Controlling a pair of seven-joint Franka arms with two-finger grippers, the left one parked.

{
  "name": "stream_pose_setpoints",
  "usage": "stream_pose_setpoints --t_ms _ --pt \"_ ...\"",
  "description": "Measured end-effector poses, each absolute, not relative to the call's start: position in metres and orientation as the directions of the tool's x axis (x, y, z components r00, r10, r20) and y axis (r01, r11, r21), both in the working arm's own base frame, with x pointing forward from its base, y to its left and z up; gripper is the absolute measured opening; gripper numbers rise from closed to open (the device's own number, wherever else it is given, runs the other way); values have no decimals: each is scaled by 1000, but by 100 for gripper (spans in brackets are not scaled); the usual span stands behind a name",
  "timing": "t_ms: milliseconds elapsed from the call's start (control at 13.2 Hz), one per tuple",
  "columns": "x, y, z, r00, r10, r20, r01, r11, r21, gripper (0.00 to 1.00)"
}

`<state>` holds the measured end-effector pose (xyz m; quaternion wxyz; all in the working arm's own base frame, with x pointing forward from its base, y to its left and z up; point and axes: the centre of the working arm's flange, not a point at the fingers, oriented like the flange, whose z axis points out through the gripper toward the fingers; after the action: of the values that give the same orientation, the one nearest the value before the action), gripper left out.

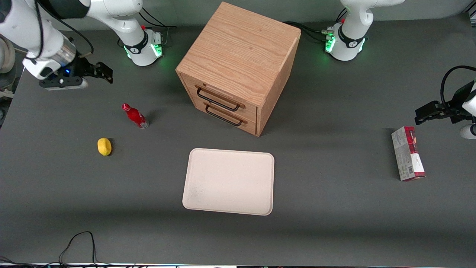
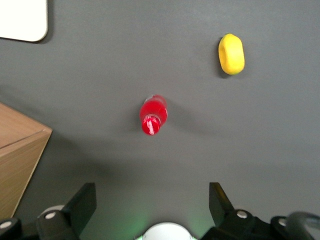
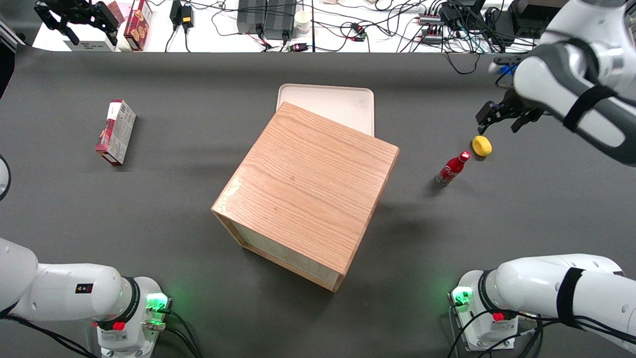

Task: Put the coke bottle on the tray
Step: 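Close the right gripper on the bottle's cap end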

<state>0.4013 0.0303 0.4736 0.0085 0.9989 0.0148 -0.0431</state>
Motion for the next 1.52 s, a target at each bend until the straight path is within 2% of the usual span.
stream_pose_setpoints --t_ms 303,606,909,1288,1439,1515 --pt "412 41 398 997 56 -60 56 -998 12 100" --pt "418 47 352 995 71 -66 72 -997 10 100" --pt "411 46 328 995 71 -76 72 -997 9 100" --pt "410 46 323 994 71 -85 72 -997 9 99" --pt "410 46 323 994 71 -85 72 -997 9 95" --pt "410 46 323 994 70 -85 72 -997 9 84"
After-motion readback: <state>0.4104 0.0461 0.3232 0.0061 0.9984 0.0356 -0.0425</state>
